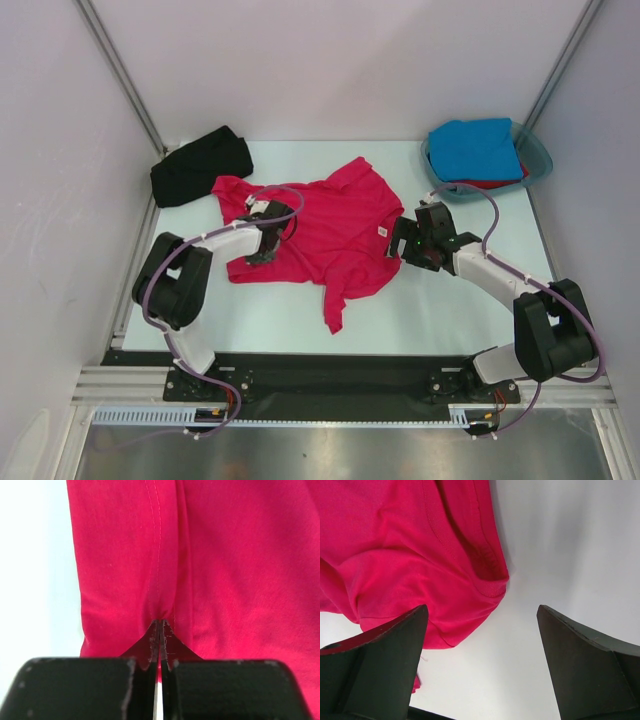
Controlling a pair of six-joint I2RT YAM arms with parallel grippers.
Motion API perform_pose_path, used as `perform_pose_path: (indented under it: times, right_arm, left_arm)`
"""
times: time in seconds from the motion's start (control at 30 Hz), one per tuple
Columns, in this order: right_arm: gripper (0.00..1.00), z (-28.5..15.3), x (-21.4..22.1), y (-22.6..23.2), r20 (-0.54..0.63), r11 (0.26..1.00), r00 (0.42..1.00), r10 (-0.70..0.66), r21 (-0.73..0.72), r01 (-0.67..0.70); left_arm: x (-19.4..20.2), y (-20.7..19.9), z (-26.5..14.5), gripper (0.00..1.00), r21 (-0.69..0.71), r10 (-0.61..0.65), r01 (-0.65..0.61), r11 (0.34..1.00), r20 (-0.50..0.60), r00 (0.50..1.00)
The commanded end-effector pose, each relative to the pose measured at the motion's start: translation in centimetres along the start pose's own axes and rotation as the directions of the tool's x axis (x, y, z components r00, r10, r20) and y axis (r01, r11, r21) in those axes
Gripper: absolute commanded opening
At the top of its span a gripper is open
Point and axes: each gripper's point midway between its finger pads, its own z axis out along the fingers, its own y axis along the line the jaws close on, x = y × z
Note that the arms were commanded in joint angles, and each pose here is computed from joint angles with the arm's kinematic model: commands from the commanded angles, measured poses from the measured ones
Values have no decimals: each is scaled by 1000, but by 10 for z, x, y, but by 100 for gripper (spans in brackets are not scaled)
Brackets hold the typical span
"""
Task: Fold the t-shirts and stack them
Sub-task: Flatten the tshirt out
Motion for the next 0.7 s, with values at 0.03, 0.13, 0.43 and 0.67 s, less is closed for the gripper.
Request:
perform_pose_path:
  times: [0.03,0.13,0.43,0.67]
  right_arm:
    - [96,-6,-9,5,32,1000,999,-17,-12,18]
    - [96,-4,-9,5,30,1000,999,-14,-12,15]
    - [95,-1,-8,7,20,999,1000,-24,-23,24]
    - [95,2,-7,8,7,999,999,-39,-26,39]
  left_arm:
    - [-8,1,-11,0,27,-45,44,999,38,998]
    - [-22,12,-30,0,23,-77,76,997,85,993]
    - [-56,70,-94,0,-20,-226,239,971,252,941]
    - [-30,73,-80,4,24,-261,262,965,187,947]
